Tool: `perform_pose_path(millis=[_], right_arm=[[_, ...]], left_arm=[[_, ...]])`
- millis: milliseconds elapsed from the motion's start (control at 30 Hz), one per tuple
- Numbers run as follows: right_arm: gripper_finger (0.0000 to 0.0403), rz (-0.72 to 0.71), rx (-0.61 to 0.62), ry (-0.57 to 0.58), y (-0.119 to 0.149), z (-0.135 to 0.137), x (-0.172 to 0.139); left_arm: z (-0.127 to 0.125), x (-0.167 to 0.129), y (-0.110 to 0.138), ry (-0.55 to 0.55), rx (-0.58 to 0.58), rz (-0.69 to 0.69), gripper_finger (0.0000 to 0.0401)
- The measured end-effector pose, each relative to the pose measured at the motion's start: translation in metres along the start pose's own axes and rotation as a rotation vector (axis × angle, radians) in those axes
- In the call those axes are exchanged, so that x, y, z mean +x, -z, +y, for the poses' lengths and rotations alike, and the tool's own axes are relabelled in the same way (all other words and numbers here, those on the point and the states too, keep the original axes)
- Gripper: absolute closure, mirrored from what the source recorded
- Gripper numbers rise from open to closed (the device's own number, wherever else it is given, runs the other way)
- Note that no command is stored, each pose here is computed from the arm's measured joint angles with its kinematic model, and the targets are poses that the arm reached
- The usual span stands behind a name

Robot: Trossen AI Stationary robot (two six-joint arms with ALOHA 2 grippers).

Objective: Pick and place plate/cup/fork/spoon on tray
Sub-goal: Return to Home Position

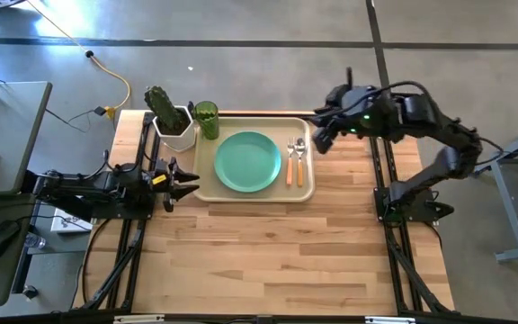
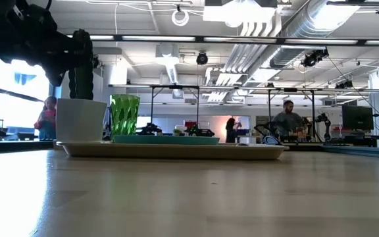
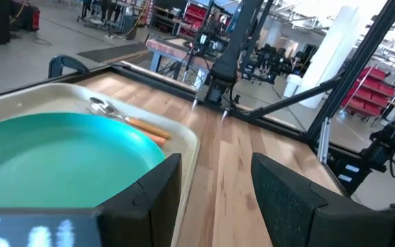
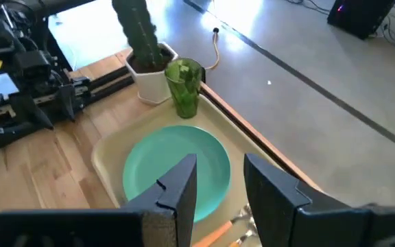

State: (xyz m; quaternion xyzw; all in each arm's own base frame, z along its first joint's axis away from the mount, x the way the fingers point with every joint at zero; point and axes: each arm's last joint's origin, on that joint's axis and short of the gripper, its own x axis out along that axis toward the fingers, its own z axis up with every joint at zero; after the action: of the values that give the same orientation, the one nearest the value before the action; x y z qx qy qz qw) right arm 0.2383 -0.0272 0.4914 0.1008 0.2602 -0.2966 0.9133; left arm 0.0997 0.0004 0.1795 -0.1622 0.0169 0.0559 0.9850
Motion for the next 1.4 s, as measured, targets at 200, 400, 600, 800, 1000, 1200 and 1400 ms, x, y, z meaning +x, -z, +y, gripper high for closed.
perform_pose_path(millis=[200, 400, 600, 800, 1000, 1200, 1400], right_arm=[[0.029, -0.11, 0.064, -0.111, 0.034, -0.022, -0.011], [0.029, -0.194, 0.102, -0.2, 0.075, -0.042, -0.017], [0.029, -0.203, 0.093, -0.241, 0.121, -0.054, -0.014], [0.029, -0.233, 0.101, -0.315, 0.164, -0.061, -0.002], [0.029, -0.262, 0.121, -0.409, 0.208, -0.064, 0.018], [0.029, -0.323, 0.147, -0.459, 0.247, -0.068, 0.035], [0.029, -0.352, 0.194, -0.48, 0.276, -0.072, 0.047]], left_arm=[[0.0, 0.0, 0.0, -0.001, -0.007, 0.0, 0.0236], [0.001, 0.0, 0.0, -0.022, -0.024, -0.008, 0.0236], [0.002, 0.0, -0.001, -0.083, -0.06, -0.031, 0.0236], [0.003, 0.0, -0.001, -0.103, -0.06, -0.035, 0.0236], [0.004, 0.0, 0.003, -0.117, -0.043, 0.003, 0.0236], [0.007, -0.001, 0.01, -0.145, -0.019, 0.078, 0.0236], [0.007, -0.001, 0.011, -0.146, -0.033, 0.086, 0.0236]])
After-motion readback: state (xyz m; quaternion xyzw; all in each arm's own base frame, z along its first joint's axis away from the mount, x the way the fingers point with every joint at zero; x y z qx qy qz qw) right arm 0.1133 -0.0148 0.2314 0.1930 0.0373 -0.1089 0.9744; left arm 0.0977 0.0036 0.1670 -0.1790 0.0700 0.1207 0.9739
